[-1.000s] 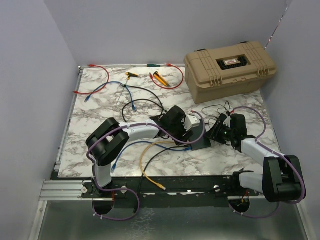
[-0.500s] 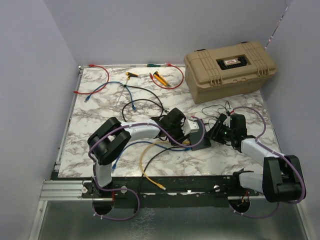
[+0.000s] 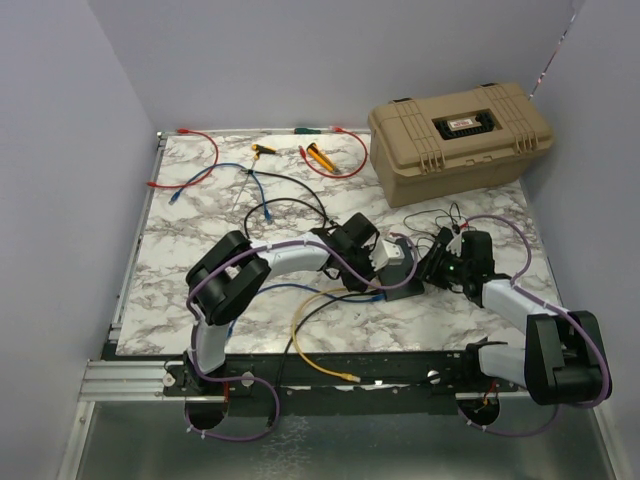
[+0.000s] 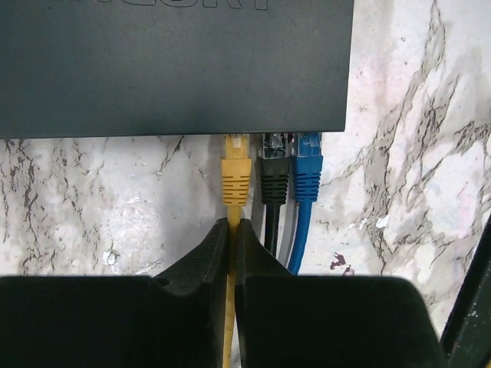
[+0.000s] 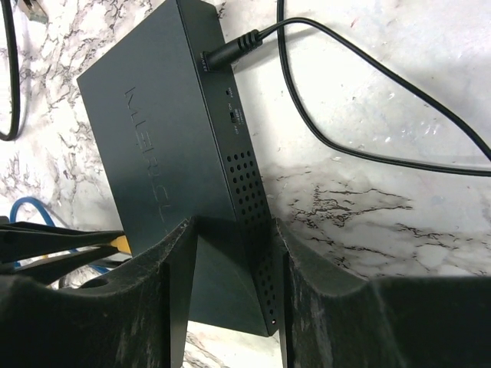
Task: Insert the plug into the switch port
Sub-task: Insert the connector into the switch port.
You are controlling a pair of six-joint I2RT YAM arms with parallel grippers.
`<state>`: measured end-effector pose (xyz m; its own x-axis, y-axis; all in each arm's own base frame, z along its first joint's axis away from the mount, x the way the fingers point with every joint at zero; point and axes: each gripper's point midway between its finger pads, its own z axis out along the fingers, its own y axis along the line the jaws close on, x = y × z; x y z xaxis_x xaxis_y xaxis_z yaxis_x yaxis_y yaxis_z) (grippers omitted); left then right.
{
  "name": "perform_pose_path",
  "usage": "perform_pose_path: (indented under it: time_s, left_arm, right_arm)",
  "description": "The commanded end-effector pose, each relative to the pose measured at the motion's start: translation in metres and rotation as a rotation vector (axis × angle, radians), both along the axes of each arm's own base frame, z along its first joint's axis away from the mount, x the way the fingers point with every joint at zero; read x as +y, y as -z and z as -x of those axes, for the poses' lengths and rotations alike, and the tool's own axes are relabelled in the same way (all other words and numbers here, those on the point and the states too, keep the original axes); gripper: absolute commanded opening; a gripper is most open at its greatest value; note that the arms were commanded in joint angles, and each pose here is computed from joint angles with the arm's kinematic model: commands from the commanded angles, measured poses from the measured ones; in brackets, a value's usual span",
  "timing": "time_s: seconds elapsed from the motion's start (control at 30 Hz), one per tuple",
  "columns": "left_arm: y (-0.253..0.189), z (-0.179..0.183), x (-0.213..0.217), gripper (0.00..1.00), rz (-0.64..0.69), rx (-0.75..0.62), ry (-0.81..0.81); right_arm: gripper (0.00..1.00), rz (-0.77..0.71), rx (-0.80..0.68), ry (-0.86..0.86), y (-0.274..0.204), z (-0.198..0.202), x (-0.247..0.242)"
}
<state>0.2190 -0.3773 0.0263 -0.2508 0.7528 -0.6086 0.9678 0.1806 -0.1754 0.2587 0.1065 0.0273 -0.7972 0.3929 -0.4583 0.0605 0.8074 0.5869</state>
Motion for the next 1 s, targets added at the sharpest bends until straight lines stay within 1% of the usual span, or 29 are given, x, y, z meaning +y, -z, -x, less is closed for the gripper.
perform_pose_path:
  time_s: [0.0, 0.17, 0.27, 0.4, 0.47, 0.53, 0.6, 0.73, 0.8, 0.87, 0.97]
  left_arm:
    - [-0.021, -0.001, -0.048, 0.05, 0.148, 0.009, 0.028]
    - [-0.030, -0.016, -0.061, 0.05, 0.177, -0.033, 0.002]
    - [-0.028, -0.022, -0.062, 0.05, 0.171, -0.053, -0.002]
    - [-0.023, -0.025, -0.057, 0.09, 0.148, -0.070, -0.018]
    - [-0.024, -0.028, -0.051, 0.13, 0.133, -0.092, -0.044]
    - [-0.030, -0.033, -0.041, 0.21, 0.117, -0.125, -0.087]
    - [-0.035, -0.037, -0.031, 0.24, 0.103, -0.160, -0.124]
    - [-0.051, -0.049, -0.013, 0.27, 0.084, -0.232, -0.216]
    - [-0.058, -0.055, -0.004, 0.31, 0.074, -0.261, -0.279]
    - [-0.063, -0.065, 0.008, 0.35, 0.052, -0.302, -0.358]
    - [-0.075, -0.079, 0.027, 0.39, 0.035, -0.353, -0.490]
  right_arm:
    - [0.42, -0.105, 0.121, -0.071, 0.012, 0.037, 0.020]
    - [0.41, -0.080, 0.097, -0.048, 0.011, 0.035, 0.015]
    - [0.41, -0.024, 0.079, 0.001, 0.011, 0.030, 0.004]
    - [0.43, 0.059, 0.045, 0.073, 0.006, 0.022, -0.012]
    - [0.46, 0.091, 0.011, 0.103, -0.001, 0.016, -0.020]
    - [0.49, 0.128, -0.017, 0.130, -0.007, 0.011, -0.027]
    - [0.53, 0.164, -0.046, 0.158, -0.013, 0.006, -0.035]
    - [0.61, 0.179, -0.091, 0.195, -0.024, -0.002, -0.041]
    - [0.66, 0.178, -0.114, 0.204, -0.030, -0.006, -0.042]
    - [0.72, 0.183, -0.134, 0.213, -0.034, -0.009, -0.044]
    - [0.81, 0.196, -0.165, 0.229, -0.040, -0.013, -0.047]
